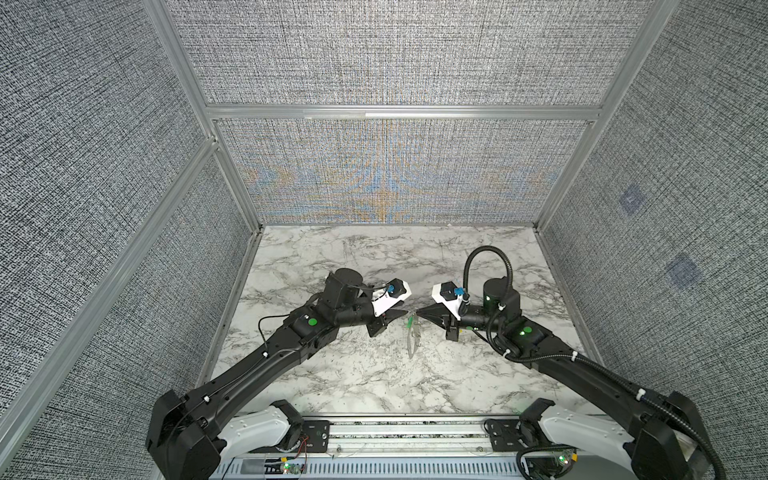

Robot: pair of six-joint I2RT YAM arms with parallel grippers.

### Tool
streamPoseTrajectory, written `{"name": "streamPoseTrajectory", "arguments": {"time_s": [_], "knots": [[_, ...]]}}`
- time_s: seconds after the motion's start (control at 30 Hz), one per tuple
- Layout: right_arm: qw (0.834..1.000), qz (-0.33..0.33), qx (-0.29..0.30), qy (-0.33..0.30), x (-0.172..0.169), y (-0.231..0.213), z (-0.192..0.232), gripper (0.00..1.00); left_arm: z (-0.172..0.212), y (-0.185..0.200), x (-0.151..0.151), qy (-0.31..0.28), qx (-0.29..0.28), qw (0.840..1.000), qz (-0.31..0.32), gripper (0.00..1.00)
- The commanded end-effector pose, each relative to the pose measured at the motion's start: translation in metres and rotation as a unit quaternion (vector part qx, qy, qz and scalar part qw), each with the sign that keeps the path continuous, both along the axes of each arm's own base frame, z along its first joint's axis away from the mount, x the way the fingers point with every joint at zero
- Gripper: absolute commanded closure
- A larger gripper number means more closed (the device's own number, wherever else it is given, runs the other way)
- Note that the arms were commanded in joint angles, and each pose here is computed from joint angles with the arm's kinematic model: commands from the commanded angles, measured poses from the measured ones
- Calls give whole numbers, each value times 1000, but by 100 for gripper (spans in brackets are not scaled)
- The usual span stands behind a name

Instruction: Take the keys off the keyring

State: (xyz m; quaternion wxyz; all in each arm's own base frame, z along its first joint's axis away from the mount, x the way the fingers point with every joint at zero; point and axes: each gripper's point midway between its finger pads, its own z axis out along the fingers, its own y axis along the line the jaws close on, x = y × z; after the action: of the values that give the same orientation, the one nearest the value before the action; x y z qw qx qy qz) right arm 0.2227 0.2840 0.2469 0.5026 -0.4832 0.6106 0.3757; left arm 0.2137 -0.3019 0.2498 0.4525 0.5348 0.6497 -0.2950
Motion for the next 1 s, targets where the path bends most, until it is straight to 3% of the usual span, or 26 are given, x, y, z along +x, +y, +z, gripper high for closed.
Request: {"name": "streamPoseTrajectory", "arguments": {"time_s": [0.0,0.33,0.8,0.97], "knots": [[999,9,22,-22,-2,3,12,100,13,-7,-2,0,-37,999,-12,73],[999,14,18,-26,-5,5,10,100,5,-12,-7,16,-48,998,-31,80],[999,18,9,-26,-2,9,6,100,6,-17,-13,17,-58,997,-57,100],[1000,-4,-6,-21,6,6,0,97,7,-16,-11,12,-49,997,-55,100]]}}
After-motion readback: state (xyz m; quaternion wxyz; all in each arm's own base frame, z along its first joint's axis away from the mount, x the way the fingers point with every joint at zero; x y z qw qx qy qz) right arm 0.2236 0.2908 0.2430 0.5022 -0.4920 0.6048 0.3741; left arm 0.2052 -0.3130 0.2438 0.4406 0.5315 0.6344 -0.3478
